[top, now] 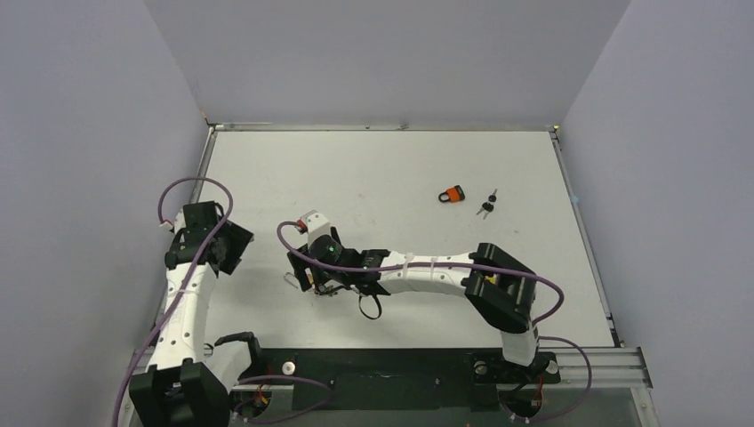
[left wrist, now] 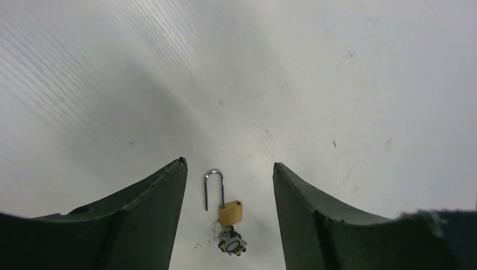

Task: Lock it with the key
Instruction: Move the lock to the center of the board, then pick up the lock from the center of the board.

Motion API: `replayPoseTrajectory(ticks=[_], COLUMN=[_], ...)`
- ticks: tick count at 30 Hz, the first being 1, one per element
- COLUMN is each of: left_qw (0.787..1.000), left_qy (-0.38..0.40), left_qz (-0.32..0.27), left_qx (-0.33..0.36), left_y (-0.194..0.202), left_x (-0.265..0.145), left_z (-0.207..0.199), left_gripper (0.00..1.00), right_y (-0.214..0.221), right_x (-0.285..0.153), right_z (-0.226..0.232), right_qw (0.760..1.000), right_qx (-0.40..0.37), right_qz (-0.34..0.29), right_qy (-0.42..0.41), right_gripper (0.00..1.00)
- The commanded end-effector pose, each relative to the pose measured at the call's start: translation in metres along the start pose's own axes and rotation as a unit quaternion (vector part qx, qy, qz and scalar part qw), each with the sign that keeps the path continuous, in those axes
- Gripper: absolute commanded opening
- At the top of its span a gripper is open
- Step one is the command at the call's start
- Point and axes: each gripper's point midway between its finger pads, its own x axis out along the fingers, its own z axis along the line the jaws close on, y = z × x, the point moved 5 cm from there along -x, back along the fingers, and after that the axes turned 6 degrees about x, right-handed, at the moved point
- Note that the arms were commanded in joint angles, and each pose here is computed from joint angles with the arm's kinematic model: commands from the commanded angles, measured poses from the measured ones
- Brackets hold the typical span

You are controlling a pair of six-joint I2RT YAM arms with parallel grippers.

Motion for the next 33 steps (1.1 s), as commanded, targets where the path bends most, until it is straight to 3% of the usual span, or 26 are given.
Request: replayPoseTrajectory(ticks=[1, 13, 30, 33], left_qw=[1.0, 1.0, 1.0, 1.0], left_qy=[-0.009, 0.018, 0.017, 0.02], left_qz=[-0.004, -0.004, -0.003, 0.001], left_qx=[0.029, 0.002, 0.004, 0.006], left_y=[-0.027, -0.033, -0.03, -0.029], left_x=[-0.003, 0.007, 0.011, 0.011], left_z=[0.016, 0.012, 0.016, 0.016], left_gripper=[0.55, 0.58, 0.58, 0.58], right_y=[0.001, 0.036, 0.054, 0.056], right_x=[0.018, 0.052, 0.067, 0.069], right_z=[0.002, 0.0, -0.006, -0.006], right_qw=[0.997, 0.985, 0.979, 0.979], right_qx=[-0.075, -0.136, -0.165, -0.165], right_qz=[0.026, 0.102, 0.119, 0.12], right_qy=[0.001, -0.011, 0.001, -0.002], right_gripper=[0.72, 0.61, 0.45, 0.38])
